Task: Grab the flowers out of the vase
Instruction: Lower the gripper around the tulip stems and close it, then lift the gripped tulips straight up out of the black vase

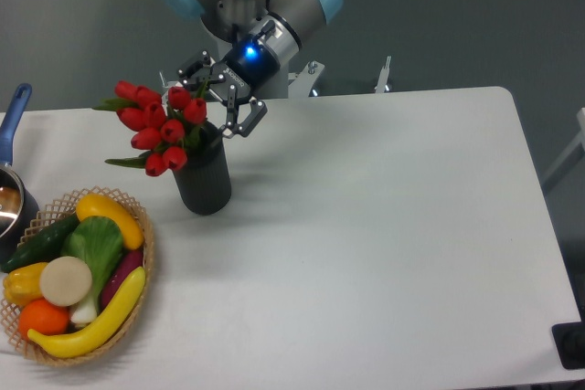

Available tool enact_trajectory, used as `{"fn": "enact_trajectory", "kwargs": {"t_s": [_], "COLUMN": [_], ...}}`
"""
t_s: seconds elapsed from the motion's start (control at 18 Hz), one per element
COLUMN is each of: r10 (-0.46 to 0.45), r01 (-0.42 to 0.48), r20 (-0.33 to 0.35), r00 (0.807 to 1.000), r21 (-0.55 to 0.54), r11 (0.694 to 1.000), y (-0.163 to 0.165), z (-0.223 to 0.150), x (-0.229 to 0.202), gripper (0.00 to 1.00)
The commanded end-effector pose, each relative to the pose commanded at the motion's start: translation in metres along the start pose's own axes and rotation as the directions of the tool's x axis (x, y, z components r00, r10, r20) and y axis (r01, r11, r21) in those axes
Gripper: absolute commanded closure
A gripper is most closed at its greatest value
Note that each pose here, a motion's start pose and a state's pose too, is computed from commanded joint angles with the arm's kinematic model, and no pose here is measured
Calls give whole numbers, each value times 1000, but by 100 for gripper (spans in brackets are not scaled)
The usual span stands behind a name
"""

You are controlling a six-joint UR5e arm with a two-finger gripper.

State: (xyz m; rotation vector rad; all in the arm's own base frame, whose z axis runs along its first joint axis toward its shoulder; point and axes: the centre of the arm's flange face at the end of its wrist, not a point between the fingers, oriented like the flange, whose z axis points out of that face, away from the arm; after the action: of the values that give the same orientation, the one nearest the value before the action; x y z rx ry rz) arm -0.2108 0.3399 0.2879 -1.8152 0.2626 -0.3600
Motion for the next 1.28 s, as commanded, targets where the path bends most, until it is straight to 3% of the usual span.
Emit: {"fn": "enact_trajectory", "kwargs": {"t_s": [0.22,0.44,0.83,1.28], "r10": [0,5,20,-25], "r01": [0,-5,-20,23], "r20": [0,1,9,17], "r00": [1000,1000,1000,1000], "r21": [-3,-3,7,80], "r11": [1000,1000,1000,997], "y": [1,0,-12,-57], "z": [0,0,-3,-15], "x": [0,-1,0,-9], "gripper": [58,87,90,90]}}
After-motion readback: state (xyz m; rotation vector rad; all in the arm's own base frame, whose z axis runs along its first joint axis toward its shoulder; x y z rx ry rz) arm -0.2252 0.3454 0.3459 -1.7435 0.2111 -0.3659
